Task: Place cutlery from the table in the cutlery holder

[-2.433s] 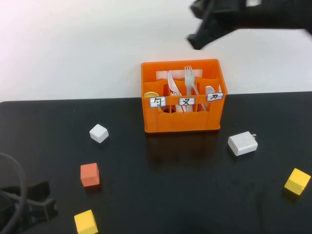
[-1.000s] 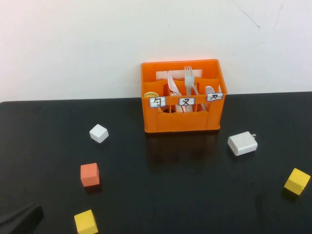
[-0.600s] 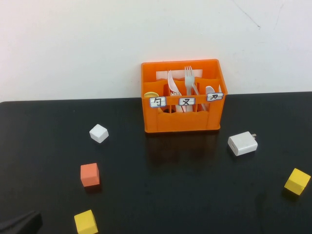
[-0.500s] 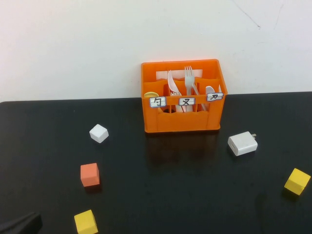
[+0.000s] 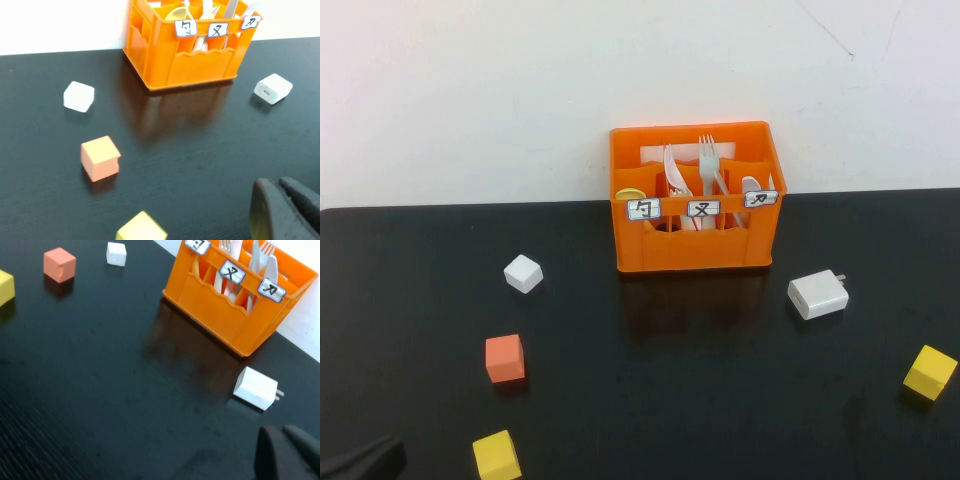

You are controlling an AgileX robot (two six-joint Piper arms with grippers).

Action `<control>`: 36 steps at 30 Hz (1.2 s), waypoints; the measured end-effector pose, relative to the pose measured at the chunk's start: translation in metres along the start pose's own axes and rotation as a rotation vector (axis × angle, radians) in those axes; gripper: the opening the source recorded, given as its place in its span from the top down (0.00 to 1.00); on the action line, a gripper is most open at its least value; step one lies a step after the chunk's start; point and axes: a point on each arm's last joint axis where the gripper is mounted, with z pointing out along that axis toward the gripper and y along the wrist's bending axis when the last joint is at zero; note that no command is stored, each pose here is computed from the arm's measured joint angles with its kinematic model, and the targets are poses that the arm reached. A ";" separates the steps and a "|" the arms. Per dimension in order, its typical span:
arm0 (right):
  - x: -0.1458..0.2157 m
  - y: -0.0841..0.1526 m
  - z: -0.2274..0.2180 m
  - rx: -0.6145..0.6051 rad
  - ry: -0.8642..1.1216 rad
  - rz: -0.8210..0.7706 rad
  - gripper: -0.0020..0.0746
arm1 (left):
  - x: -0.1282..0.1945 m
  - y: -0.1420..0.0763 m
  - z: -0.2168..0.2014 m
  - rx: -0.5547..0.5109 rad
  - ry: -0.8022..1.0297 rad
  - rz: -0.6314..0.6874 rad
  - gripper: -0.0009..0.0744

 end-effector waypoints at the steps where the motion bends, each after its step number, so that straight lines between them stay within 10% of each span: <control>1: 0.000 0.000 0.000 0.000 0.000 0.000 0.98 | 0.001 0.001 0.000 -0.006 0.000 0.014 0.99; 36: 0.000 0.000 0.000 -0.001 0.000 0.002 0.98 | 0.072 0.039 0.003 -0.352 -0.191 -0.246 0.99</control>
